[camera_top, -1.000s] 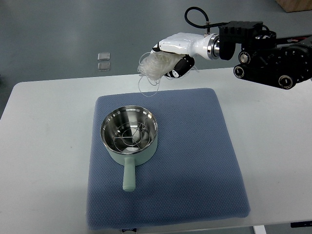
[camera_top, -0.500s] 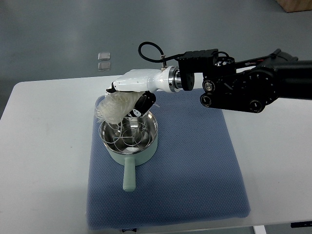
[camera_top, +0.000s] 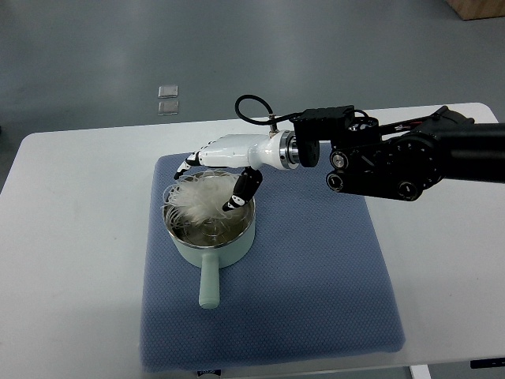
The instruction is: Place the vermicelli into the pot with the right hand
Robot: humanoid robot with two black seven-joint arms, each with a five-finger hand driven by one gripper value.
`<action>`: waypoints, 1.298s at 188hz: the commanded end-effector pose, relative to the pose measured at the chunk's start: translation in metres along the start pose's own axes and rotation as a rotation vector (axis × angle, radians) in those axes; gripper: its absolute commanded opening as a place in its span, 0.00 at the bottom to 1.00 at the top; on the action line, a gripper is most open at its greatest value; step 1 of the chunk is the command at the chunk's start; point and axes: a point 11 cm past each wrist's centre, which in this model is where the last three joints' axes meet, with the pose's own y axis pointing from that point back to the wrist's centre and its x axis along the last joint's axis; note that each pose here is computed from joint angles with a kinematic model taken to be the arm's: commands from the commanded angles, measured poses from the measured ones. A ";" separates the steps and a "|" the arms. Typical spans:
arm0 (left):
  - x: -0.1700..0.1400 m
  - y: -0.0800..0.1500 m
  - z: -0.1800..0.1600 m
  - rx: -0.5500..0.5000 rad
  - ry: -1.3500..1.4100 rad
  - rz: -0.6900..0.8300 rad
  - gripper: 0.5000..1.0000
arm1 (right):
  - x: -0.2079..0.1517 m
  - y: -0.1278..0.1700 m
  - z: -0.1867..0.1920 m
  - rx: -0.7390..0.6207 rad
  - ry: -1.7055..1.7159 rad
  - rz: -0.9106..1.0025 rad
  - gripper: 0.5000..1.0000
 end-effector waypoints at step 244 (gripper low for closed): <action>0.000 0.000 0.000 0.000 0.000 0.001 1.00 | -0.055 0.127 0.179 -0.380 -1.478 1.010 0.84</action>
